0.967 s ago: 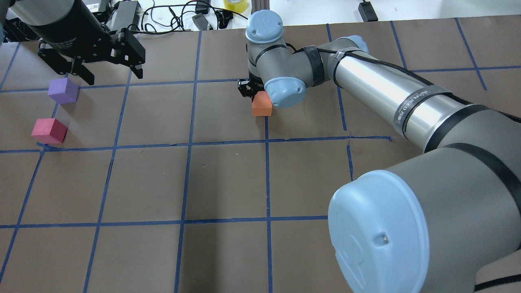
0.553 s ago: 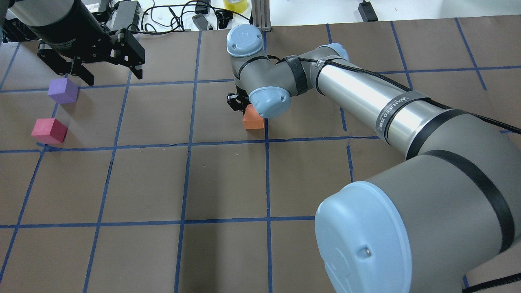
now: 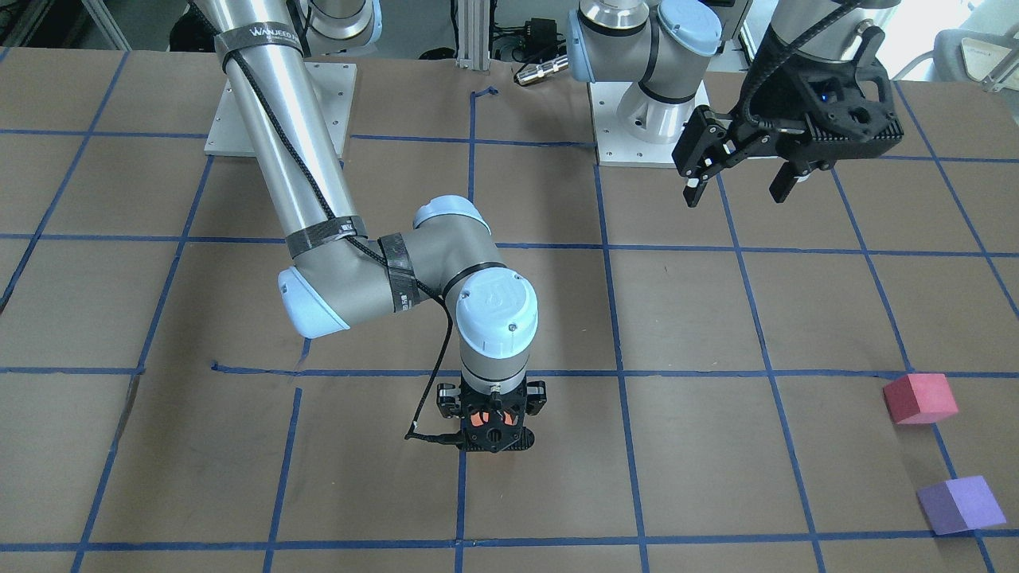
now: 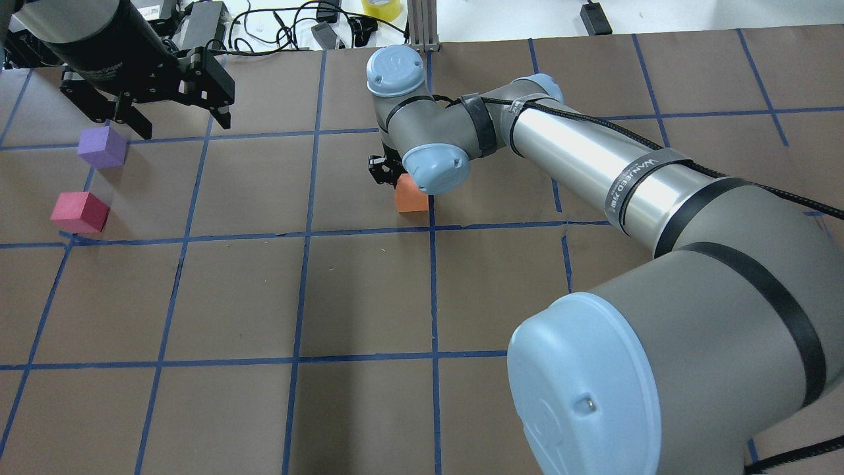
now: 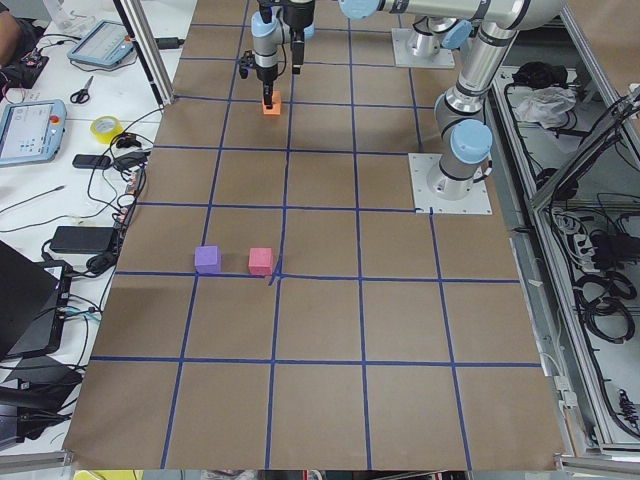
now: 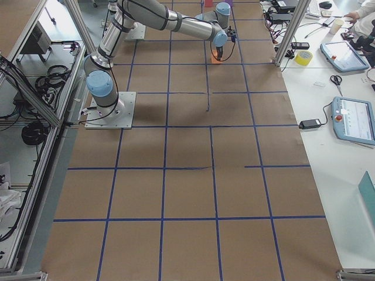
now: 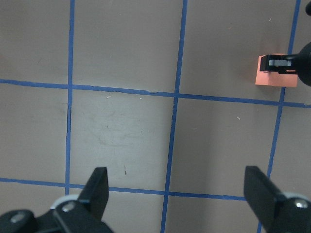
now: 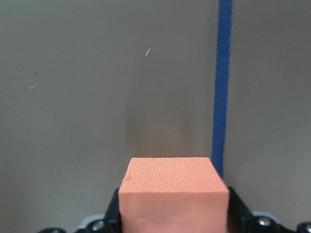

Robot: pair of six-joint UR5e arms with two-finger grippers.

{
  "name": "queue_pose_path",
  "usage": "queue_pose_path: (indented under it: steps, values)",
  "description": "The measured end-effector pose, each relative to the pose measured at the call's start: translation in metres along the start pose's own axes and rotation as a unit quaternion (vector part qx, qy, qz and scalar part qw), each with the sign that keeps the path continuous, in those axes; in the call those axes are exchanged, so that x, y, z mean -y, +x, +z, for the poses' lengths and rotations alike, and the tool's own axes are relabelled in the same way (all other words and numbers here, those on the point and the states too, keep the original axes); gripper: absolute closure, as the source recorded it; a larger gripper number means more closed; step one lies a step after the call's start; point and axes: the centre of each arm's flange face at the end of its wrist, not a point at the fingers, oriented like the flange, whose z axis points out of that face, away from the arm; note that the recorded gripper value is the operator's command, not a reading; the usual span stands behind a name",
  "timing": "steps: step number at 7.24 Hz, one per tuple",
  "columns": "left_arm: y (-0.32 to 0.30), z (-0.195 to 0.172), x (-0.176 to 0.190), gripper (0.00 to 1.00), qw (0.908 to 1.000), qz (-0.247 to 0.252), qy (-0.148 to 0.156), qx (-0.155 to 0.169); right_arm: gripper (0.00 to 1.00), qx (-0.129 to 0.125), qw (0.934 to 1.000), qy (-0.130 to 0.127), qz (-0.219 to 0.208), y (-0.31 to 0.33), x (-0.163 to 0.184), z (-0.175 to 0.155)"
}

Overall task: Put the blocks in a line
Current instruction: 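Release the orange cube and raise the right gripper away, then reach the left gripper to the orange cube and grasp it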

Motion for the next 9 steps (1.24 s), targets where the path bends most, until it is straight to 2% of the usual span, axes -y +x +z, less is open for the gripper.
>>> queue_pose_path:
  steps: [1,2,3,5,7,9]
  values:
    - [0.001,0.001,0.000,0.00,1.0000,0.000,-0.002,-0.002,0.00,0.002,0.9999,0.003,0.010,0.015,0.007,-0.021]
    - [0.001,0.004,0.002,0.00,1.0000,0.000,-0.004,-0.003,0.00,0.003,0.9997,-0.005,0.024,0.041,0.013,-0.053]
    - [0.002,0.011,0.008,0.00,1.0000,-0.001,-0.006,-0.003,0.00,0.009,0.9994,-0.011,0.033,0.077,0.016,-0.100]
    - [0.007,0.038,0.029,0.00,0.9999,-0.006,-0.013,-0.003,0.00,0.013,0.9996,-0.020,0.016,0.191,0.015,-0.191]
    - [0.038,0.083,0.053,0.00,0.9998,-0.004,-0.020,-0.005,0.00,0.012,0.9995,-0.025,0.011,0.279,-0.010,-0.260]
    - [0.093,0.141,0.067,0.00,0.9997,-0.004,-0.024,-0.004,0.00,0.011,0.9998,-0.013,-0.009,0.294,-0.056,-0.320]
